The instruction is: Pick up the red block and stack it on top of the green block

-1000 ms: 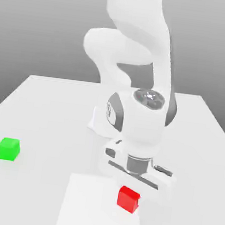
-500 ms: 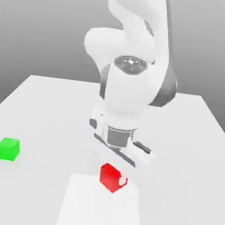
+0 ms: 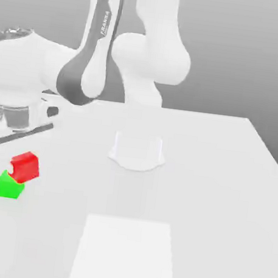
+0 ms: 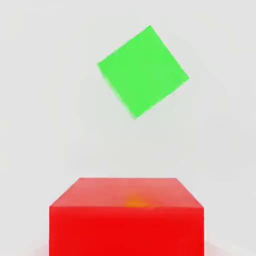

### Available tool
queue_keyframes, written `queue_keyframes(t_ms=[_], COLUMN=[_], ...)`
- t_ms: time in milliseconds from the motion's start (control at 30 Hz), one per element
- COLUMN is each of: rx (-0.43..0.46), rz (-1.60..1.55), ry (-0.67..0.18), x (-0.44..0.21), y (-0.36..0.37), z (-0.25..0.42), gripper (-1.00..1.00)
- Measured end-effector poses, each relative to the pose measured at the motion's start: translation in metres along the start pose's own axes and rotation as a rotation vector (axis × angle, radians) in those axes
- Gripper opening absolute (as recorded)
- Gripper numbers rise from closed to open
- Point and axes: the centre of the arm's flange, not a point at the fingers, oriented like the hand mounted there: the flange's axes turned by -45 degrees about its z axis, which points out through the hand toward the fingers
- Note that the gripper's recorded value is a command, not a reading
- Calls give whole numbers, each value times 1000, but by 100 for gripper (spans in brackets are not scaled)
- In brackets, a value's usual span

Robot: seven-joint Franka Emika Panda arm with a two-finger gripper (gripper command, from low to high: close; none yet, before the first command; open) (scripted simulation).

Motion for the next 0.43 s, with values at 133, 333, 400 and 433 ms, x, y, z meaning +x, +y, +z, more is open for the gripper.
queue_keyframes(t_ms=[133,333,400,433], rx=[4,3,3,3], rz=[225,235,235,235], ry=[-4,-5,-5,-5], x=[41,40,40,40], y=[-6,-5,-5,-5], z=[8,58,58,58], gripper=[-100,100,100,100])
